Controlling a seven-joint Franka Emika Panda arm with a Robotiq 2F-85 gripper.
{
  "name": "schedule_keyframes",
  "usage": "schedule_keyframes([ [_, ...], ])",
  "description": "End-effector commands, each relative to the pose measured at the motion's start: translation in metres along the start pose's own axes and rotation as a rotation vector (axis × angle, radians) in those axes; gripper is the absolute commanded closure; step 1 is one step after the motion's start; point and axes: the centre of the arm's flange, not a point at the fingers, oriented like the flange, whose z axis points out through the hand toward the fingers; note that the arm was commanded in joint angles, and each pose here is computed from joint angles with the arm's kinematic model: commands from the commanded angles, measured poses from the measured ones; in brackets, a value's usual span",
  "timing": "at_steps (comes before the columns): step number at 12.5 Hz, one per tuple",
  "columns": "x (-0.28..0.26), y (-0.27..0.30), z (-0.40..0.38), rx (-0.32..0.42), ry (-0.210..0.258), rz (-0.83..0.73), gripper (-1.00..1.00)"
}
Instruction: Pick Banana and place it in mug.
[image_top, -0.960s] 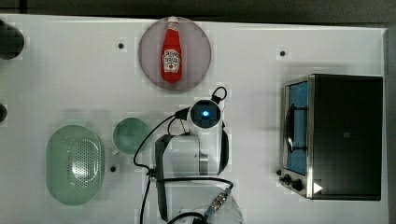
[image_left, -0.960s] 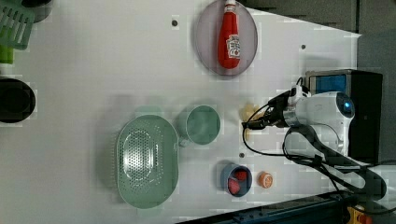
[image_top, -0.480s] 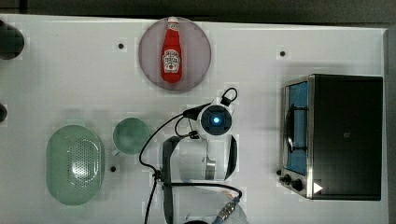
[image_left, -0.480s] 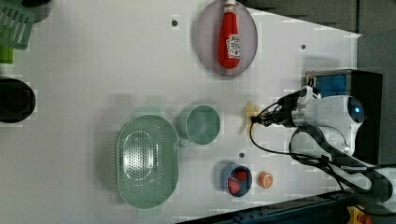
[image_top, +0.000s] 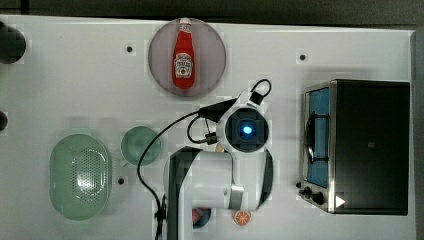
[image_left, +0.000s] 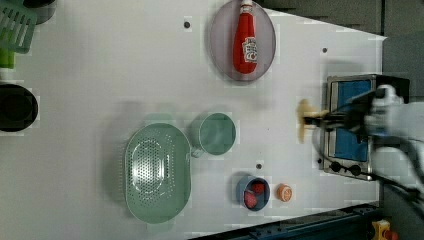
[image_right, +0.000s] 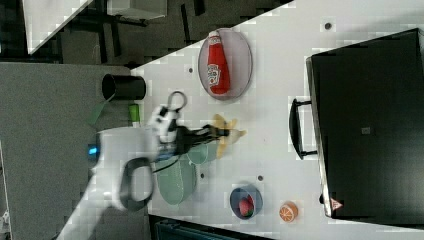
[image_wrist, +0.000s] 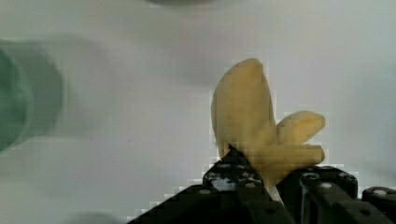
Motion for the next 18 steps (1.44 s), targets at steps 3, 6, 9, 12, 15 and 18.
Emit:
schedule_keyframes([
  [3, 0.002, -0.028, -0.125, -0.012, -0.046, 0.139, 0.57],
  [6, 0.016, -0.087, -0.138, -0.040, -0.027, 0.173, 0.57],
  [9, 0.024, -0.154, -0.131, -0.065, -0.034, 0.267, 0.57],
  [12, 0.028, -0.215, -0.113, -0.049, -0.060, 0.407, 0.57],
  [15, 0.031, -0.260, -0.080, -0.018, -0.054, 0.535, 0.57],
  [18, 0.036, -0.275, -0.032, 0.021, -0.009, 0.592, 0.57],
])
